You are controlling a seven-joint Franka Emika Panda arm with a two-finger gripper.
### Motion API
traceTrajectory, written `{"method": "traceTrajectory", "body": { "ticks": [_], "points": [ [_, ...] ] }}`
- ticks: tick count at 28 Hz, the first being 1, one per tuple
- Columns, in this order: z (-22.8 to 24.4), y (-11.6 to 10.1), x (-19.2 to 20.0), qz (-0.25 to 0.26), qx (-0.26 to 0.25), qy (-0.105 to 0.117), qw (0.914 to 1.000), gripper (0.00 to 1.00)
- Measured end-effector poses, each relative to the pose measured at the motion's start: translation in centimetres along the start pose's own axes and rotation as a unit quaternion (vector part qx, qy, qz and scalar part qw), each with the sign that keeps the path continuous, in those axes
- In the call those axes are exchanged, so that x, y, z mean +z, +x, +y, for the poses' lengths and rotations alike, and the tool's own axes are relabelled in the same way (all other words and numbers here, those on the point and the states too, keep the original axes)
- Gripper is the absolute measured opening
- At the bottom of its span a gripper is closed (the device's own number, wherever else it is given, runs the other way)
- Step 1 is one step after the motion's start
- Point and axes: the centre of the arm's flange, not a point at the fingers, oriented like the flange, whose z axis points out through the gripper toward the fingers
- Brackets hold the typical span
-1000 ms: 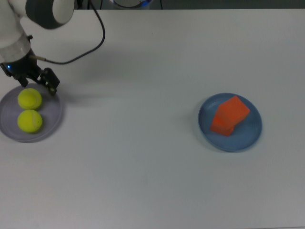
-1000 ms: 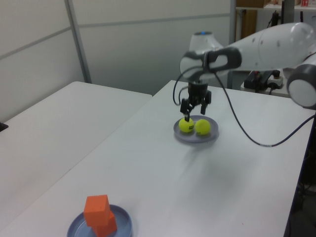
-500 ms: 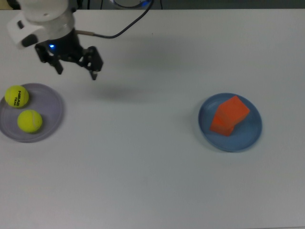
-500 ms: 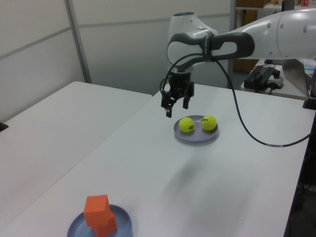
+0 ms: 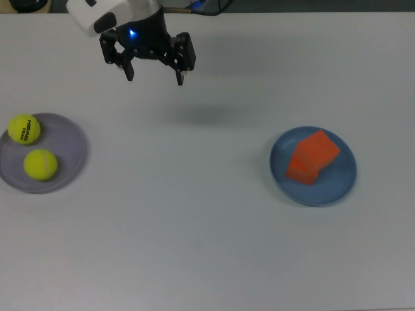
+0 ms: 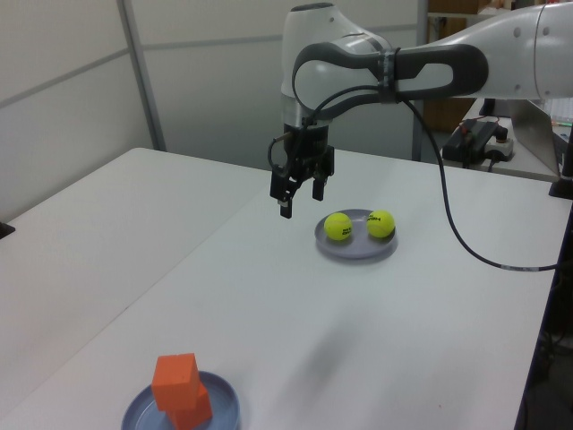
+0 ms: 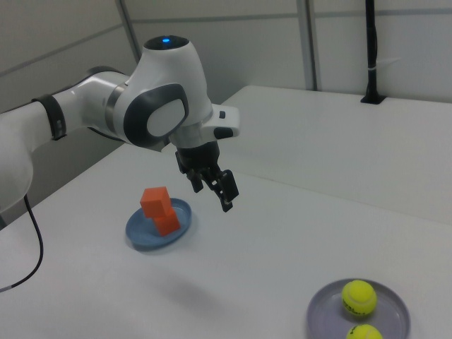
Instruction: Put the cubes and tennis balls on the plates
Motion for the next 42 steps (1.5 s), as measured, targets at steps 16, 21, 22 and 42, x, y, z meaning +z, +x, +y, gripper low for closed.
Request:
{"method": "traceTrajectory", "body": {
  "ticks": [16,21,22,42],
  "points": [
    [0.04,-0.19,-0.43,0.001,0.0,0.001,1.0,1.0],
    [0.04,-0.25,-0.65,0.003,0.0,0.002,1.0,1.0],
    [0.05,-0.26,-0.7,0.003,0.0,0.002,1.0,1.0],
    [0.05,-0.3,-0.86,0.004,0.0,0.002,1.0,1.0]
  ]
}}
